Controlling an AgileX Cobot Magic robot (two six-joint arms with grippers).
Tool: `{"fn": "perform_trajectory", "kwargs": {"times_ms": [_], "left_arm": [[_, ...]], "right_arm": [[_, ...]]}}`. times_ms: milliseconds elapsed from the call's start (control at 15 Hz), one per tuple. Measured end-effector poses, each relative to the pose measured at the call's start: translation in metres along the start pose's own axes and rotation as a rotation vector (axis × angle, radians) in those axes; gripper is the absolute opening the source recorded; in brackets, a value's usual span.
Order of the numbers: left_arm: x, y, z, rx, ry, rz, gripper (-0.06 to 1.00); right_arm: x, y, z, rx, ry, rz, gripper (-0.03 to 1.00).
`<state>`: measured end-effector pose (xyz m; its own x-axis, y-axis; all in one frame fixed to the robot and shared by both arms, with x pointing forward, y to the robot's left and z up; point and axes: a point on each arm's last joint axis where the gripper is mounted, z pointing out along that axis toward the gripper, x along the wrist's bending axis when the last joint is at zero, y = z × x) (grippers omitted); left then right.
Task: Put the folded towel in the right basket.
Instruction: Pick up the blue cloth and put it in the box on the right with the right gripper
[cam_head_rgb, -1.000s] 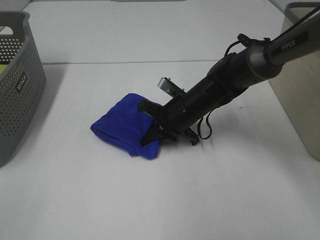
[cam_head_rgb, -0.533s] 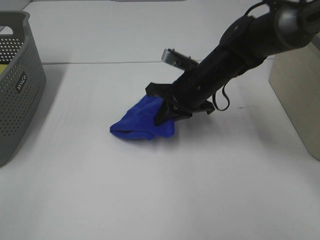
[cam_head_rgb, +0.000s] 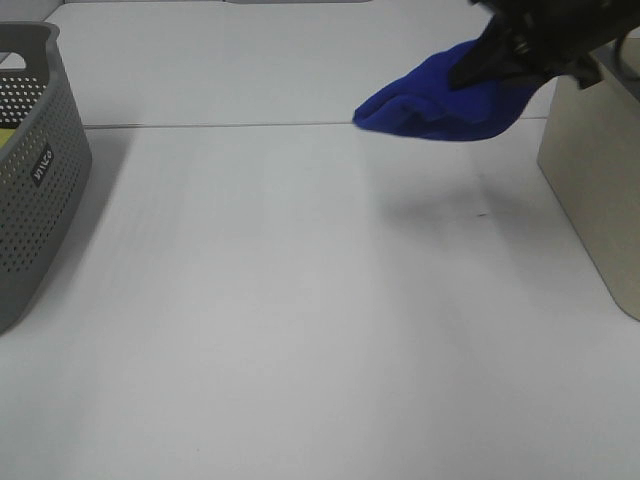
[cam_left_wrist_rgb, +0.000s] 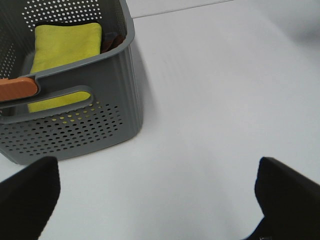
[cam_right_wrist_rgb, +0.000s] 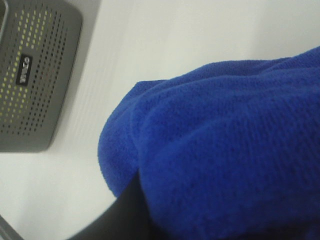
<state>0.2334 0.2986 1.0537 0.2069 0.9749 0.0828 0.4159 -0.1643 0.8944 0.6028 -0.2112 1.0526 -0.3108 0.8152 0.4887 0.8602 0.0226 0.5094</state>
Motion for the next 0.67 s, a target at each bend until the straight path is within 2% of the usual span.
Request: {"fn": "perform_trajectory", "kwargs": {"times_ms": [400, 533, 667], "left_arm": [[0.0, 0.0, 0.0, 0.0, 0.0, 0.0, 0.99], [0.0, 0.0, 0.0, 0.0, 0.0, 0.0, 0.99], [0.0, 0.0, 0.0, 0.0, 0.0, 0.0, 0.99]], "right_arm": [[-0.057, 0.047, -0.152, -0.399, -0.142, 0.105, 0.1], [-0.075, 0.052, -0.177, -0.504, -0.215, 0.139, 0.1], [-0.098, 0.049, -0.187, -0.54, -0.254, 0.214, 0.1]]}}
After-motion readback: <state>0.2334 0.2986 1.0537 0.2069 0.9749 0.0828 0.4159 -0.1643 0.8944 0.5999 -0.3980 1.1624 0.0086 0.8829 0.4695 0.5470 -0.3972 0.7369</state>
